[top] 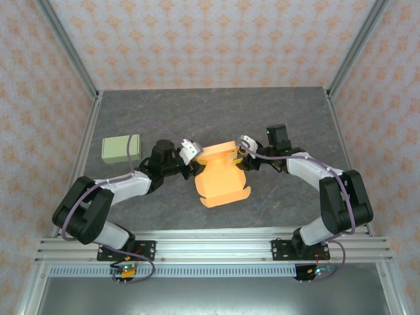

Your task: Fold the paper box

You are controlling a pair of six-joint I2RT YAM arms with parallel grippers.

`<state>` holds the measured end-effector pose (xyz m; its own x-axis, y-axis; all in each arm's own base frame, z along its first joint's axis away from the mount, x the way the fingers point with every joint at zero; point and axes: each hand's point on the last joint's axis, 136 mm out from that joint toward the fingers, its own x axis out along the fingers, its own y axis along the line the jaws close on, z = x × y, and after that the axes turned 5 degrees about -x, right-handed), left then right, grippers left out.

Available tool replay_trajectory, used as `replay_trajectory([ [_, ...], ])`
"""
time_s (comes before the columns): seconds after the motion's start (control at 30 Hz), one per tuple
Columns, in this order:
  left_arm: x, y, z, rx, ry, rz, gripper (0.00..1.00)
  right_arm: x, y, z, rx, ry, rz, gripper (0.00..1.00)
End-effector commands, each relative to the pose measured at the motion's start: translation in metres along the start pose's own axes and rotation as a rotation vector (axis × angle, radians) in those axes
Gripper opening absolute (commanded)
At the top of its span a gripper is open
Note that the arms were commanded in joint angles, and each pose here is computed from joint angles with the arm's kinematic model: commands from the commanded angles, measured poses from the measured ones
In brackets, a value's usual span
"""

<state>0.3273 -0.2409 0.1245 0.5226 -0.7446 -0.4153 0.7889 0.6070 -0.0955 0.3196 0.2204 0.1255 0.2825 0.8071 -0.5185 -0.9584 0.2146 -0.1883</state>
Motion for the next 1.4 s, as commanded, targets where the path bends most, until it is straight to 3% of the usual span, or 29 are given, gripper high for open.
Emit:
replay_trajectory([
  [0.0, 0.001, 0.006, 0.018, -0.024, -0.060, 0.025, 0.22, 0.005, -0.019, 0.017, -0.015, -0.050, -0.112, 0.44],
  [0.13, 0.000, 0.002, 0.022, -0.047, -0.087, 0.023, 0.23, 0.005, -0.047, 0.026, 0.081, -0.080, -0.329, 0.41],
  [0.4, 0.009, -0.005, 0.020, -0.050, -0.076, 0.053, 0.23, 0.004, -0.068, 0.047, 0.201, -0.207, -0.576, 0.43],
  [0.43, 0.010, -0.003, 0.020, -0.059, -0.078, 0.070, 0.23, 0.001, -0.073, 0.048, 0.220, -0.215, -0.606, 0.42],
  [0.47, 0.010, -0.001, 0.020, -0.067, -0.076, 0.088, 0.22, -0.003, -0.079, 0.048, 0.240, -0.218, -0.639, 0.34],
  [0.5, 0.010, 0.001, 0.019, -0.071, -0.075, 0.101, 0.23, -0.007, -0.084, 0.048, 0.263, -0.218, -0.672, 0.27],
  [0.7, 0.018, 0.013, 0.008, -0.103, -0.069, 0.186, 0.22, 0.001, -0.093, 0.039, 0.314, -0.221, -0.763, 0.16],
  [0.9, 0.034, 0.000, 0.003, -0.103, -0.070, 0.175, 0.23, 0.021, -0.089, 0.018, 0.384, -0.188, -0.946, 0.16],
  [1.0, 0.037, -0.002, 0.002, -0.114, -0.080, 0.172, 0.23, 0.017, -0.086, 0.015, 0.375, -0.155, -1.068, 0.19],
  [1.17, 0.039, -0.011, 0.002, -0.108, -0.080, 0.144, 0.23, 0.008, -0.097, 0.014, 0.414, -0.115, -1.145, 0.21],
  [1.37, 0.039, -0.019, 0.005, -0.119, -0.090, 0.121, 0.22, -0.003, -0.101, 0.009, 0.469, -0.107, -1.214, 0.06],
])
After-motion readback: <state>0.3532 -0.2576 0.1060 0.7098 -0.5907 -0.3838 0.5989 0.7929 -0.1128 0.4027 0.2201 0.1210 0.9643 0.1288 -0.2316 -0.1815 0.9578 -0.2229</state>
